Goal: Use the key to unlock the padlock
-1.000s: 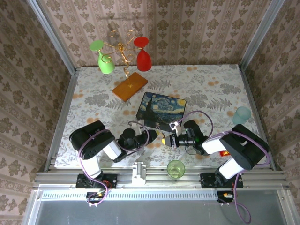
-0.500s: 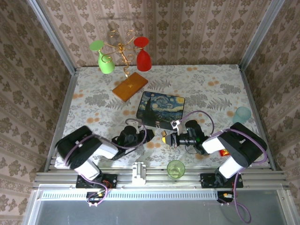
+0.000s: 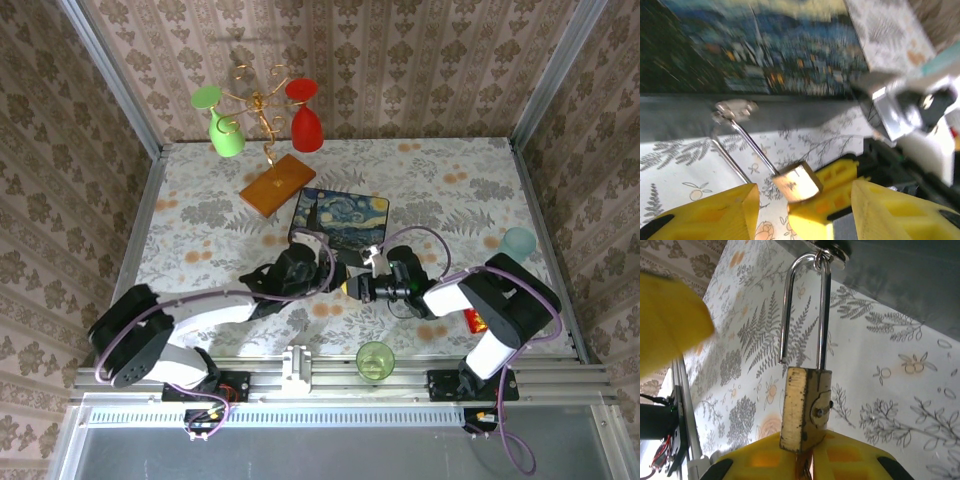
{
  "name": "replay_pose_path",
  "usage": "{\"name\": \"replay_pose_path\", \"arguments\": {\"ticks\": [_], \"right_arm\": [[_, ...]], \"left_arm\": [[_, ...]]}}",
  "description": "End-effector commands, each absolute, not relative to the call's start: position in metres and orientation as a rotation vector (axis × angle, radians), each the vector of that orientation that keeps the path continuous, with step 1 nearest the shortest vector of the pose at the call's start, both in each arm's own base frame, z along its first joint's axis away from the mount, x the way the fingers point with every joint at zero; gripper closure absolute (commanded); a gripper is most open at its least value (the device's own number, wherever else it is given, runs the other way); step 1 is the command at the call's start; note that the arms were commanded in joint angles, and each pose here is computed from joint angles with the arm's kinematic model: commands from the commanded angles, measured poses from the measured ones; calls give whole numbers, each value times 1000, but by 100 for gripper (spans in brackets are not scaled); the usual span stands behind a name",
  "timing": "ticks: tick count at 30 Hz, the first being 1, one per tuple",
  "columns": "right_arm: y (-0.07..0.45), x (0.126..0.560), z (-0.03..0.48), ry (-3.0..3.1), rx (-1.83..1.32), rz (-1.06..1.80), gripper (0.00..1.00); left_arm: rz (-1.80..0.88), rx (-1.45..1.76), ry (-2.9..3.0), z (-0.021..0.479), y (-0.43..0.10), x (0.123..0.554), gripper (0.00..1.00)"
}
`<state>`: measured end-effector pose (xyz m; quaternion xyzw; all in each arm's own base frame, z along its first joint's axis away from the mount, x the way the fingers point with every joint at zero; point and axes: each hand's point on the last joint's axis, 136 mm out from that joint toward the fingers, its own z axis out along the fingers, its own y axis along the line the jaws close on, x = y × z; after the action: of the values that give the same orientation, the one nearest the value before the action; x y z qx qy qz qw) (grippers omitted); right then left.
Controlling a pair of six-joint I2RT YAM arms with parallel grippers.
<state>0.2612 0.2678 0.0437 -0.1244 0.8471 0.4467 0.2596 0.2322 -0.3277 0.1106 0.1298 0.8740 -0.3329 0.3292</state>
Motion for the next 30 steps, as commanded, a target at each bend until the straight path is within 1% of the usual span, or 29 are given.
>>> {"name": "replay_pose_path", "arguments": {"ticks": [1,4,6,10,14,16,17,21,24,28,30], "right_arm": [[231,222,-31,2704,-16,1100,85],[230,222,-37,2725,83,1153,87],[237,222,-37,2715,116,1229,87],[242,220,-38,2714,150,1297,82],[231,216,-45,2740,155,1210,81],[227,212,-48,2763,144,1176,79],[225,211,-48,2769,145,1166,77],[224,212,-48,2762,157,1172,77],[222,213,-50,2762,169,1150,70],[219,214,-48,2752,172,1138,71],[216,216,-47,2749,175,1113,70]], "left_arm": [[-727,386,2349,87,-317,235,50],[-699,334,2367,71,-309,240,57],[-679,336,2376,65,-307,241,62],[-638,344,2389,57,-305,246,62],[-603,339,2395,52,-302,252,62],[-627,331,2385,53,-303,255,65],[-627,330,2382,54,-302,256,66],[-645,332,2356,60,-302,259,66],[-658,332,2355,60,-304,263,65],[-659,332,2358,56,-306,268,65],[-659,333,2364,54,-307,269,65]]}}
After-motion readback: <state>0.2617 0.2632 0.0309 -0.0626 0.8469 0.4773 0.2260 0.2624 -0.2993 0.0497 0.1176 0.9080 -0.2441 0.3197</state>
